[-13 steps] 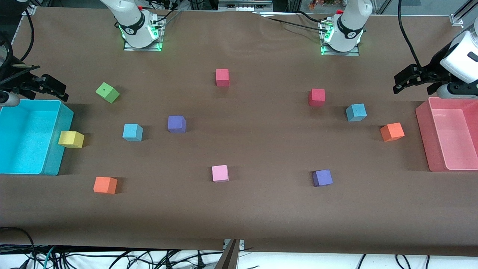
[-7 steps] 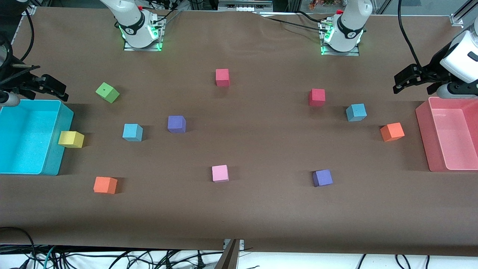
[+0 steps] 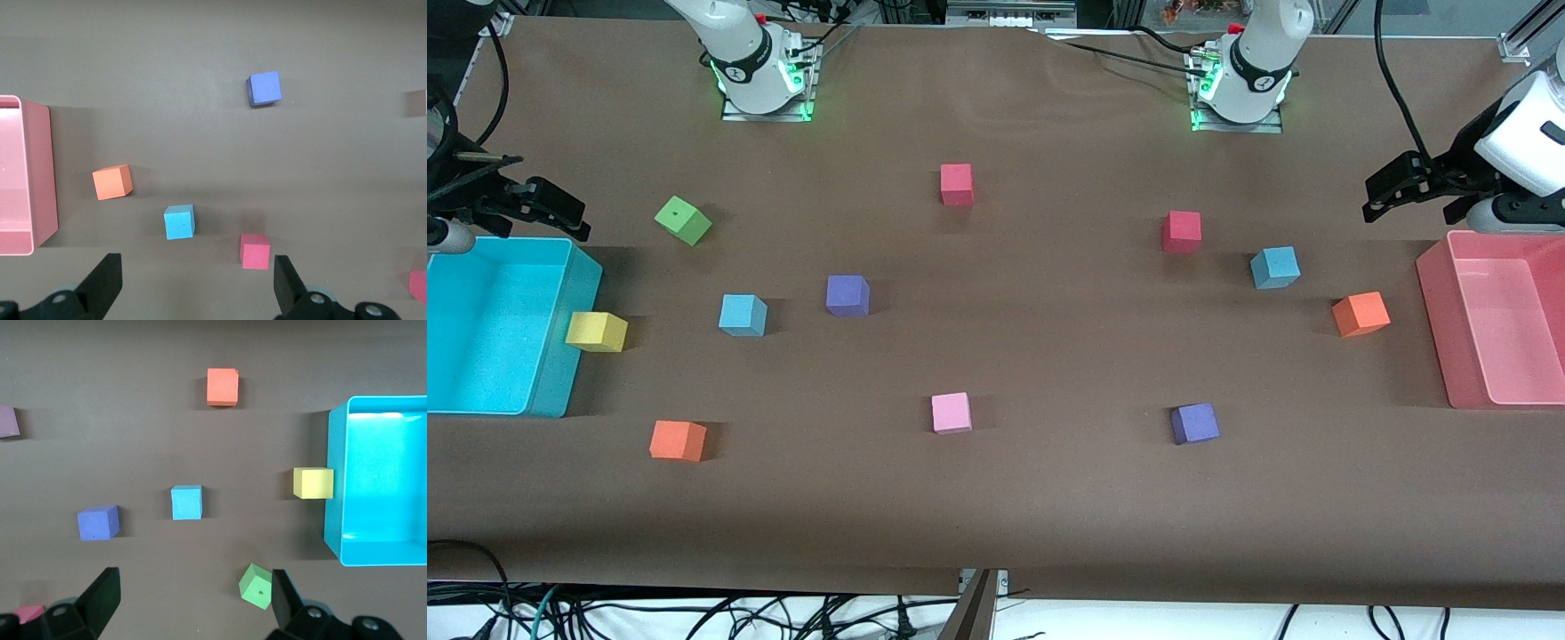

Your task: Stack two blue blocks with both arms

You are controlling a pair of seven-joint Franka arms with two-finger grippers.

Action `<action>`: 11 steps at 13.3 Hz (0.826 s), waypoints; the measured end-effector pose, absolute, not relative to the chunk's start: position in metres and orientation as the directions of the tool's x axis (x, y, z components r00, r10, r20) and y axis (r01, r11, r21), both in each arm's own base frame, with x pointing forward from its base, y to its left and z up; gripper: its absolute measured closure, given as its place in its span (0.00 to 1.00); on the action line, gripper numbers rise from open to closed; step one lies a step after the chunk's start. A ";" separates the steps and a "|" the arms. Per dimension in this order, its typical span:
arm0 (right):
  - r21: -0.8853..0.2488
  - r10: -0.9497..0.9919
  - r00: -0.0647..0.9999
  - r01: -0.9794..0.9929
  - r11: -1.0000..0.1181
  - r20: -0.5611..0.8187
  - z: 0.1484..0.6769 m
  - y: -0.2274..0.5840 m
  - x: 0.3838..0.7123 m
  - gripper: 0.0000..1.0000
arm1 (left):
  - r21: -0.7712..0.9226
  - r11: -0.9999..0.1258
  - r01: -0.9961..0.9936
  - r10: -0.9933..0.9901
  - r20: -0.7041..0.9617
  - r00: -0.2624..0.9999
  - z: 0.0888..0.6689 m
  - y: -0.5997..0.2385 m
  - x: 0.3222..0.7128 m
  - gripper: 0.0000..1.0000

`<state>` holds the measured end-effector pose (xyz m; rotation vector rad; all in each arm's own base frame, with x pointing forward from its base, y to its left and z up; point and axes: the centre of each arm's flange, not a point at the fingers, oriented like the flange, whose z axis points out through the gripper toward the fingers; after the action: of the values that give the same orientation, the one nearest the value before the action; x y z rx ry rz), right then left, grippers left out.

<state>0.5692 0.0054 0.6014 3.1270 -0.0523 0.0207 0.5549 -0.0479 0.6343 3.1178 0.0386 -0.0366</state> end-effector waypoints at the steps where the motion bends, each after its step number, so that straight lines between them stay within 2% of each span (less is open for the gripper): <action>1: 0.014 -0.033 0.999 -0.034 -0.999 0.010 0.600 0.005 0.570 0.00 | 0.023 -0.999 0.025 0.024 -0.023 0.999 0.635 -0.048 0.555 0.00; 6: 0.014 -0.021 0.997 -0.020 -1.000 -0.077 0.550 0.010 0.585 0.00 | 0.023 -0.999 0.026 0.026 -0.022 0.999 0.635 -0.047 0.555 0.00; 11: 0.012 -0.005 0.980 -0.003 -1.000 -0.197 0.443 0.018 0.620 0.00 | 0.023 -0.999 0.027 0.026 -0.021 0.999 0.636 -0.047 0.555 0.00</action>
<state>0.6201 0.0180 0.4430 3.1144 -0.0058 -0.3101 0.5547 -0.0469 0.6356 3.1176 0.0413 -0.0325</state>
